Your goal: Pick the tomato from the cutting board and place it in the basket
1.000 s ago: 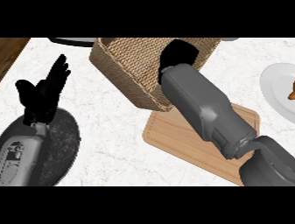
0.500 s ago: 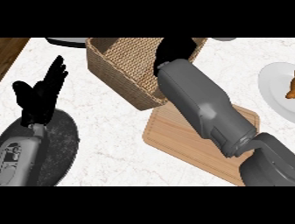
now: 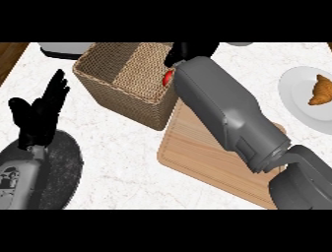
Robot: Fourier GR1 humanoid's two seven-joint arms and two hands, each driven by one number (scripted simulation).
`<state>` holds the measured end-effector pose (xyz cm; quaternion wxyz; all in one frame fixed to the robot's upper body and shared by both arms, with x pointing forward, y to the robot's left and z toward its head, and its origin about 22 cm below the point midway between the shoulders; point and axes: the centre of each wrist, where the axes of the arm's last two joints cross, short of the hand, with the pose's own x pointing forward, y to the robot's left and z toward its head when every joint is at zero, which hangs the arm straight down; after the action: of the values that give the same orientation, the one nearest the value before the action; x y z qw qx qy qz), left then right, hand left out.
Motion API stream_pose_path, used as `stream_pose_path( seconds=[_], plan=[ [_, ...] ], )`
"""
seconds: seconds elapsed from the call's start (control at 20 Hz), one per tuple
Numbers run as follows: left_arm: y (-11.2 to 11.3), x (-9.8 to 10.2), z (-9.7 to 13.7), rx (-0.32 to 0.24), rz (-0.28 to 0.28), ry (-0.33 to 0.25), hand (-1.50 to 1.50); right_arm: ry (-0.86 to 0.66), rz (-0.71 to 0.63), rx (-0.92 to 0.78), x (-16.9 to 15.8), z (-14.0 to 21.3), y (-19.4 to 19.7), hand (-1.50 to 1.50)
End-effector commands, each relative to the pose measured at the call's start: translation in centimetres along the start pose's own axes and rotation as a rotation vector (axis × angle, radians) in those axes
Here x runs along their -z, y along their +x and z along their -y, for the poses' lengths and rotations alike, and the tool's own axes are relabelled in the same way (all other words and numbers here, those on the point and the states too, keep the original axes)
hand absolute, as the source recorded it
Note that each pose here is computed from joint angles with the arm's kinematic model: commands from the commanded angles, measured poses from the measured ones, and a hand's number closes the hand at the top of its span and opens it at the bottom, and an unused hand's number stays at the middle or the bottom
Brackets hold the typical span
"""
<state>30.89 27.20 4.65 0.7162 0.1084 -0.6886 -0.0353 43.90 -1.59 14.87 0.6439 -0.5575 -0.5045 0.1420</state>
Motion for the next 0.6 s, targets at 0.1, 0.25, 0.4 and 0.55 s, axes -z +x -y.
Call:
stream_pose_path(
  seconds=[0.1, 0.25, 0.4, 0.55],
  plan=[
    [-0.1, -0.5, -0.5, -0.011, -0.007, 0.047, 0.00, -0.081, -0.236, 0.326, -0.4, -0.3, -0.1, -1.50],
    [-1.7, -1.1, -2.0, 0.012, -0.034, 0.069, 0.00, -0.064, -0.248, 0.405, -0.7, -0.6, -0.5, -1.50],
    [-2.2, -1.6, -2.2, -0.015, -0.053, 0.065, 0.00, -0.033, -0.245, 0.396, -1.7, -2.7, -3.1, -1.50],
    [-1.6, -1.5, -2.9, -0.009, -0.048, 0.089, 0.00, 0.000, -0.197, 0.438, -3.1, -3.1, -3.6, -1.50]
  ],
)
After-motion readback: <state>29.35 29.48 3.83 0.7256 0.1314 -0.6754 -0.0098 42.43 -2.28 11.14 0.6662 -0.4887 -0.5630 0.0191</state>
